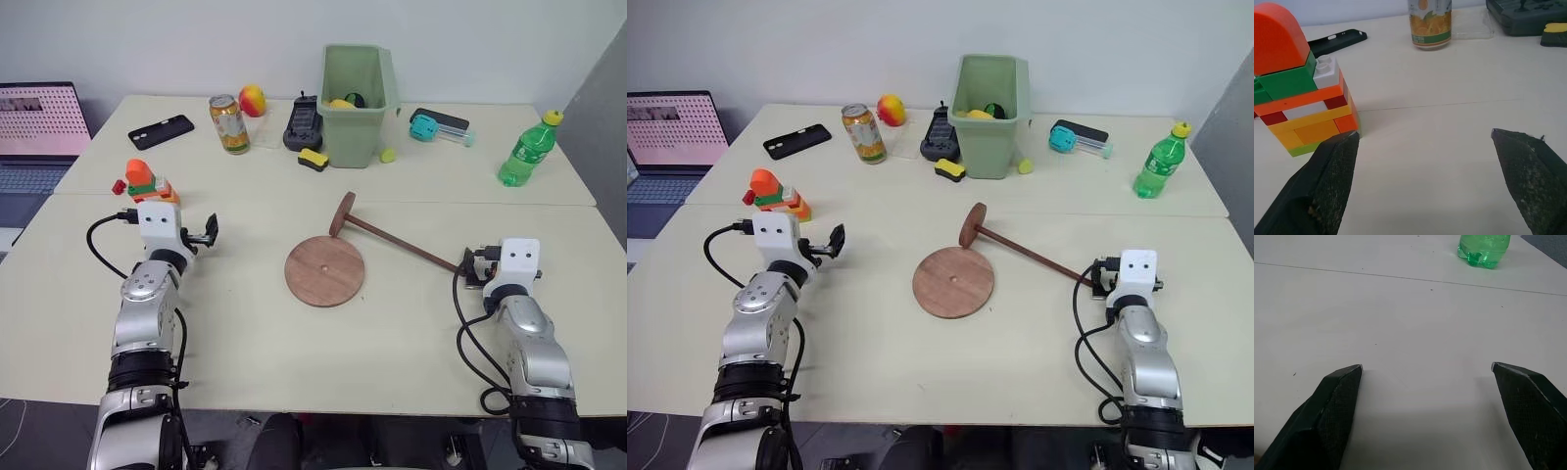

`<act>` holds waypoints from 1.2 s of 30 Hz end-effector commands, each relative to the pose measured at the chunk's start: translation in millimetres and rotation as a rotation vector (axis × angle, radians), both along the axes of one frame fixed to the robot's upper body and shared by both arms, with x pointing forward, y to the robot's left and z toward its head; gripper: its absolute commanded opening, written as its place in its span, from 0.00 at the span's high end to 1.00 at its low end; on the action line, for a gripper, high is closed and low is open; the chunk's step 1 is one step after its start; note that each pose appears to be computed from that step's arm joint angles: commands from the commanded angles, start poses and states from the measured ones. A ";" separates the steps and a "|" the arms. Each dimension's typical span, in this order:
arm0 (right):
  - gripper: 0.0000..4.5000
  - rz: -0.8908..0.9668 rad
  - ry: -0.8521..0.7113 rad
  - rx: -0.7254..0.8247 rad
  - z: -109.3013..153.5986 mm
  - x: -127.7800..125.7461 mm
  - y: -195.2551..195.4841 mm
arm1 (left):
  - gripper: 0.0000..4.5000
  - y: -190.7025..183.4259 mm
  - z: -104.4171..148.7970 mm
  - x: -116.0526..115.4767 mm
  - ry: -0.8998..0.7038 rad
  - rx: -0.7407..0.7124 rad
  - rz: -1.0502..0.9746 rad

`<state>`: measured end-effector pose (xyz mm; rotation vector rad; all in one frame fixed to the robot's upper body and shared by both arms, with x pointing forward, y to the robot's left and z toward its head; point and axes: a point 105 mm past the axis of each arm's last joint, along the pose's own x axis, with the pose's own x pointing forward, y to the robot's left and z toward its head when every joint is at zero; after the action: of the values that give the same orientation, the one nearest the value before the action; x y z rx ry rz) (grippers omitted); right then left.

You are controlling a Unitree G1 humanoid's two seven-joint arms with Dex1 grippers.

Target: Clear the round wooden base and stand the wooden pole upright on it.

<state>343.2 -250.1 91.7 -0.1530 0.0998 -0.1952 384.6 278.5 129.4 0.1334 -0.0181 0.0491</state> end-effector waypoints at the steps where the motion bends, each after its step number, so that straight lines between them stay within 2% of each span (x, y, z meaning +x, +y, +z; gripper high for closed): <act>1: 0.01 -0.008 -0.036 -0.016 11.8 -2.7 -4.1 | 0.00 1.4 18.7 -0.5 -0.048 0.039 0.001; 8: 0.01 0.022 -0.045 -0.042 19.3 -4.7 -6.3 | 0.00 -0.8 28.0 -0.9 -0.065 0.004 -0.054; 11: 0.01 0.081 -0.040 -0.074 28.6 -4.9 -4.4 | 0.00 -8.3 36.2 -4.7 -0.063 0.001 -0.156; 16: 0.01 0.329 0.010 -0.135 60.6 -1.4 6.0 | 0.00 -52.6 61.0 -29.1 -0.017 0.023 -0.545; 22: 0.01 0.765 0.181 -0.269 95.3 16.3 40.6 | 0.00 -118.6 85.4 -63.5 0.052 0.057 -0.970; 25: 0.01 0.973 0.329 -0.304 96.8 20.6 68.3 | 0.00 -146.0 84.5 -80.0 0.096 0.092 -1.142; 28: 0.01 1.059 0.384 -0.311 98.2 32.5 90.4 | 0.00 -162.5 82.5 -91.2 0.105 0.129 -1.233; 31: 0.01 1.131 0.458 -0.310 93.1 41.0 111.6 | 0.00 -174.0 82.0 -96.2 0.081 0.148 -1.262; 36: 0.01 1.187 0.528 -0.313 81.7 50.0 131.4 | 0.00 -172.8 76.2 -102.2 0.080 0.151 -1.241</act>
<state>390.0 -120.6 165.9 -0.5201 0.4961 1.0165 286.6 105.9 197.8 0.2209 0.0232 -1.2086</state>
